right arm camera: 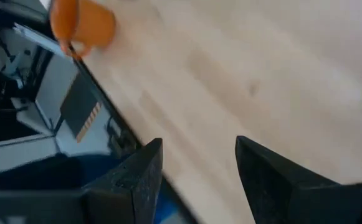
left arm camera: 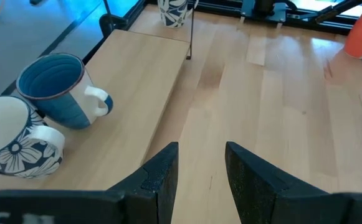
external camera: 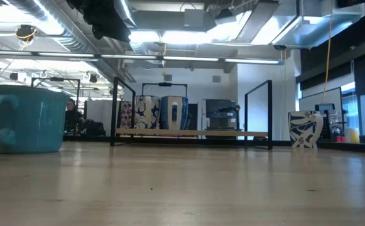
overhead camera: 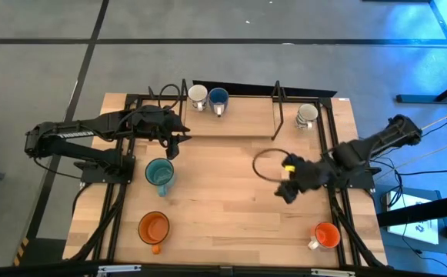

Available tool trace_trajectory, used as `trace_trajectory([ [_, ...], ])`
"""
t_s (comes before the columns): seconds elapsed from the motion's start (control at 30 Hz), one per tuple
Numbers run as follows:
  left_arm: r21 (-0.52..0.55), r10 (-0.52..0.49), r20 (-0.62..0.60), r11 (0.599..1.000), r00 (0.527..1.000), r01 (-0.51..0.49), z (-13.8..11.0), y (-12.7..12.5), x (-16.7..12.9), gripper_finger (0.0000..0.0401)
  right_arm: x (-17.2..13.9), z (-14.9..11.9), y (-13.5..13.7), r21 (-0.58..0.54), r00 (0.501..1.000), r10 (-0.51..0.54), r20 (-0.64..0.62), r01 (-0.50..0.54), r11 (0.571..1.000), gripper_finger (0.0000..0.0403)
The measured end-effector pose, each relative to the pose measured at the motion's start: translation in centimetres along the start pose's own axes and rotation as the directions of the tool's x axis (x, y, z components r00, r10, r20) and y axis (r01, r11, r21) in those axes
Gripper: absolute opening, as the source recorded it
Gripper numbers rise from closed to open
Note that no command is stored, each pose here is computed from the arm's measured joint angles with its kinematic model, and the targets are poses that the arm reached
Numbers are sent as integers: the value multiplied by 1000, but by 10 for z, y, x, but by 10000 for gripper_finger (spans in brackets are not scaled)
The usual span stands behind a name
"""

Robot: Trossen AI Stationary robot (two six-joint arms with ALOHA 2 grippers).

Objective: Place coffee mugs
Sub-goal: Put the right orange mug on the shelf

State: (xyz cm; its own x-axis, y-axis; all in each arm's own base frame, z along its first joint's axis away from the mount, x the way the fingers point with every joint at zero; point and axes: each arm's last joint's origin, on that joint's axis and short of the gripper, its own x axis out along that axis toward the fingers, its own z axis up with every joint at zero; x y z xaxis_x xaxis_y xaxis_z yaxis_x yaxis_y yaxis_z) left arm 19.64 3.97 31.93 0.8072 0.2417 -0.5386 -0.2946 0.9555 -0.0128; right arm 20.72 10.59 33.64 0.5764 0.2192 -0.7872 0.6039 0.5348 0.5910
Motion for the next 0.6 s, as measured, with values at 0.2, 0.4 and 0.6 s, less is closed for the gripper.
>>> trace_trajectory([
  [0.2, 2, 0, 0, 1000, 1000, 0, 0, 0, 0, 126, -1, -43, -1, 200, 989, -66, -133, 92, 976, 186],
  [0.4, 3, 0, 0, 1000, 1000, 0, 0, 0, 0, 126, 7, -74, -4, 348, 945, -169, -280, 264, 899, 186],
  [0.6, 3, 1, 0, 1000, 1000, -1, 0, 0, 0, 126, 25, -96, -5, 376, 885, -281, -371, 420, 826, 186],
])
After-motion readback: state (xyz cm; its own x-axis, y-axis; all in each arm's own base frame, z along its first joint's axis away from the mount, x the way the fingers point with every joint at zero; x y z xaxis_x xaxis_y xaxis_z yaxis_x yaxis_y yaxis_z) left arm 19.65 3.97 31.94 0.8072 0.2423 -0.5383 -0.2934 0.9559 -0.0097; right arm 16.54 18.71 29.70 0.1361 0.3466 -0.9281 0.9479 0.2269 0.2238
